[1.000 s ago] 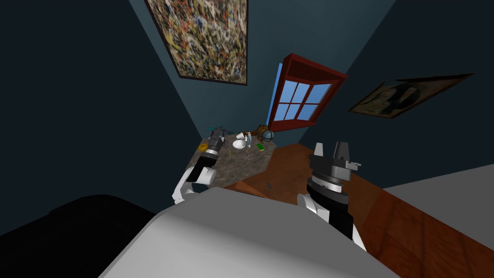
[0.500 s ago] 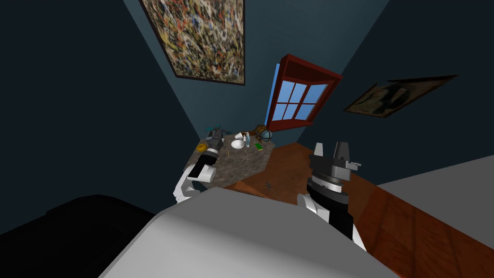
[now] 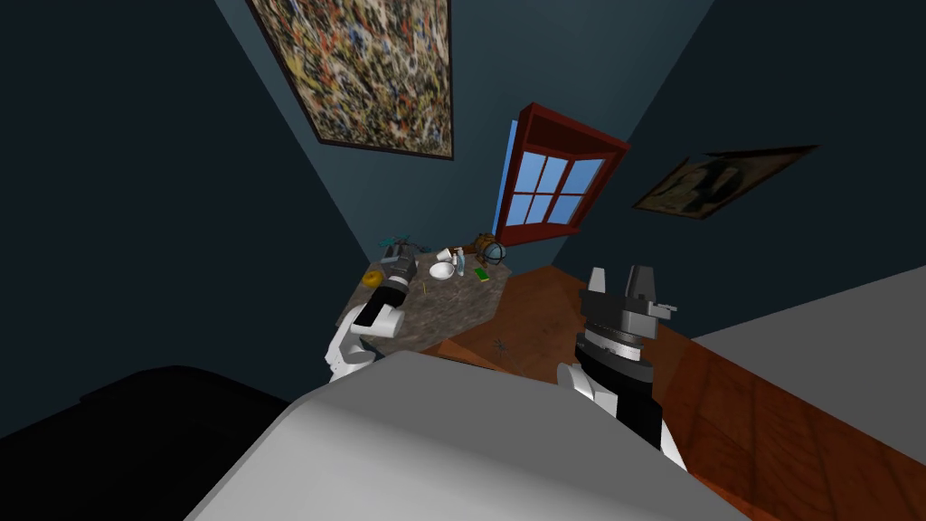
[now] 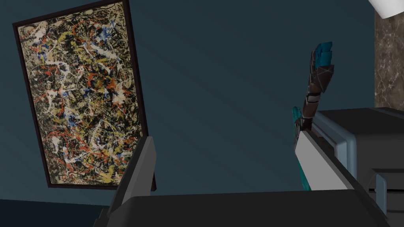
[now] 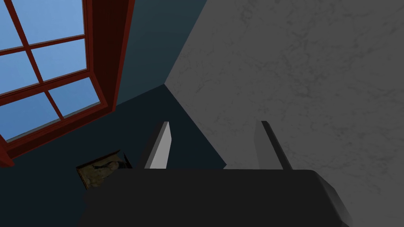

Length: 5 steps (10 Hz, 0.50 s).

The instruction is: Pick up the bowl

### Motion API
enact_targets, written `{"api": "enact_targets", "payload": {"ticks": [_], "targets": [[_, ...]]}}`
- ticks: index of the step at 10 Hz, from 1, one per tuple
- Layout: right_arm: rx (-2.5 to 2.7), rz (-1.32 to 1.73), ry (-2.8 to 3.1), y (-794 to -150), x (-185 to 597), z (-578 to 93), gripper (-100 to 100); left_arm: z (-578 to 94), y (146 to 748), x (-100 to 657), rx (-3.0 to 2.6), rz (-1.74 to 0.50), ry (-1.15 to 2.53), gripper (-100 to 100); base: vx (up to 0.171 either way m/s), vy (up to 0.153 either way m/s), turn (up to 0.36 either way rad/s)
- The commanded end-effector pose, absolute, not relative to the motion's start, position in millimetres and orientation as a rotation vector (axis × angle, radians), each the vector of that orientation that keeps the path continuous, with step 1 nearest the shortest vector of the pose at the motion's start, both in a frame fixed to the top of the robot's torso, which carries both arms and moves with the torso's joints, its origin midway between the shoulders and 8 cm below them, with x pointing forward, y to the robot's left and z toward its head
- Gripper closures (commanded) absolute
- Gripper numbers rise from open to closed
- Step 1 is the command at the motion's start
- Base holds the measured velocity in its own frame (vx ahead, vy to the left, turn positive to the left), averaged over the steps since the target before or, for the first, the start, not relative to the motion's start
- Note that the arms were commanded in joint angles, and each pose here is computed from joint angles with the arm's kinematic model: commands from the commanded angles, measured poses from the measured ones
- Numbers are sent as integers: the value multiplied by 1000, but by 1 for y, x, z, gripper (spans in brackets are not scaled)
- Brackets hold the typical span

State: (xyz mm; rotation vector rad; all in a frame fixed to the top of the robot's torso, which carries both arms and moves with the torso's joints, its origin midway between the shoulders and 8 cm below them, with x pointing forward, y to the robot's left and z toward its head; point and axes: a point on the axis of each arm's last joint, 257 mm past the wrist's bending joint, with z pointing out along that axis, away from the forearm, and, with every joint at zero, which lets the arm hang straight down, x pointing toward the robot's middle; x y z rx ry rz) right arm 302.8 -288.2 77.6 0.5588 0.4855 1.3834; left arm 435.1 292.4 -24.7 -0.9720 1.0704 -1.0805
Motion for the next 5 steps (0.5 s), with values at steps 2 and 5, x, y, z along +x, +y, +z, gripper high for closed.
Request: {"api": "enact_targets", "payload": {"ticks": [2,5], "targets": [[559,1383,485,-288,303,78,0,-32,300,441,-1010,-1038,1095,-100,5,-13,-44],[559,1383,485,-288,303,78,0,-45,309,445,-1064,-989,1127,-100,8,-15,-51]]}}
